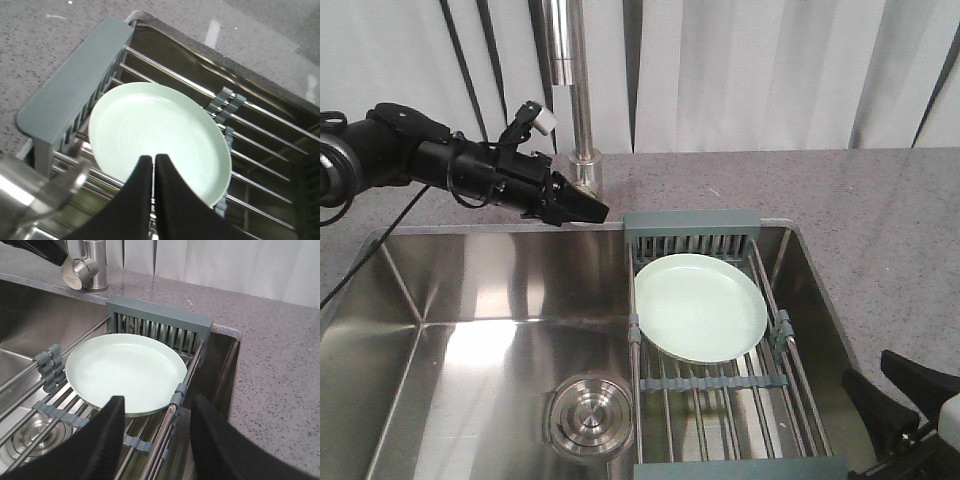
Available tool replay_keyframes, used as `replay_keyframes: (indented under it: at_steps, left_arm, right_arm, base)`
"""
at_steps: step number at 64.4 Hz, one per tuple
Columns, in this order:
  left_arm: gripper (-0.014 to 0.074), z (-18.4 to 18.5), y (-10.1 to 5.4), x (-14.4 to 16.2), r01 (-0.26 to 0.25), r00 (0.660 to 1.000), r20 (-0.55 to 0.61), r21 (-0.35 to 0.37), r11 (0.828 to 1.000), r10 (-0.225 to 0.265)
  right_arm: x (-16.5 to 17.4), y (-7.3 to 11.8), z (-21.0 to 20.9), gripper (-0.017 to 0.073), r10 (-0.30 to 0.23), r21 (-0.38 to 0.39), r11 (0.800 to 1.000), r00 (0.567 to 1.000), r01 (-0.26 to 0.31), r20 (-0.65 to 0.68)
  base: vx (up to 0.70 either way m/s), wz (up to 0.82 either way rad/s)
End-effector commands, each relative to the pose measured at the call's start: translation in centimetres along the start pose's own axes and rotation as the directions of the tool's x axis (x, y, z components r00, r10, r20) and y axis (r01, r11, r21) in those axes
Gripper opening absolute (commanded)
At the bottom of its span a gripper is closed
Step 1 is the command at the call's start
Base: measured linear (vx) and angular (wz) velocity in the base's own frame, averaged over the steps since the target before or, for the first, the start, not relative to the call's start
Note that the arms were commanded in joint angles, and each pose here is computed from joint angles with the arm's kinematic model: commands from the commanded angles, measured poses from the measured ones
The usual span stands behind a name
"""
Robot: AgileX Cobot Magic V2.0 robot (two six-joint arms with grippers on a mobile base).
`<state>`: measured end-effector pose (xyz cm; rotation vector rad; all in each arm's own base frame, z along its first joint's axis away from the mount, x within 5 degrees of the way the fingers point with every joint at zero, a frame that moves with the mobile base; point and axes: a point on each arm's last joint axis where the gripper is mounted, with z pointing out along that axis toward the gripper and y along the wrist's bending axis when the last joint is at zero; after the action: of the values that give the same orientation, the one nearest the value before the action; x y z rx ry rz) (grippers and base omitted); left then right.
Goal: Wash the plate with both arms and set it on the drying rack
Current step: 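Extend the left gripper toward the faucet base above the rack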
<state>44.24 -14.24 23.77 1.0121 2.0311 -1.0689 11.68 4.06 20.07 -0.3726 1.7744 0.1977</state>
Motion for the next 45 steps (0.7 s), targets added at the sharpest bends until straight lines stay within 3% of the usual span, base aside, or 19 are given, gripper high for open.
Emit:
replay_keyframes:
  at_steps: [1, 14, 33, 45]
  left_arm:
    - [-0.0006, -1.6, -1.4, -3.3, -0.066, 0.992, 0.106, -0.031, 0.997, 0.069]
    - [-0.0006, -1.5, -0.4, -4.0, -0.097, 0.988, 0.110, -0.075, 0.993, 0.104]
    - [-0.0006, -1.6, 0.8, -4.6, -0.075, 0.982, 0.153, -0.197, 0.977, 0.107]
    - [-0.0006, -1.7, 1.0, -4.8, -0.065, 0.980, 0.170, -0.217, 0.974, 0.103]
  right_arm:
    - [-1.5, -0.1, 0.1, 0.0308, -0.009, 0.001, 1.000, 0.995, 0.009, 0.095]
    - [-1.5, -0.1, 0.1, 0.0308, -0.009, 0.001, 1.000, 0.995, 0.009, 0.095]
    - [-1.5, -0.1, 0.1, 0.0308, -0.009, 0.001, 1.000, 0.995, 0.009, 0.095]
    - [-1.5, -0.1, 0.1, 0.0308, -0.009, 0.001, 1.000, 0.995, 0.009, 0.095]
  base:
    - [0.00, 0.00]
    - [0.00, 0.00]
    - [0.00, 0.00]
    - [0.00, 0.00]
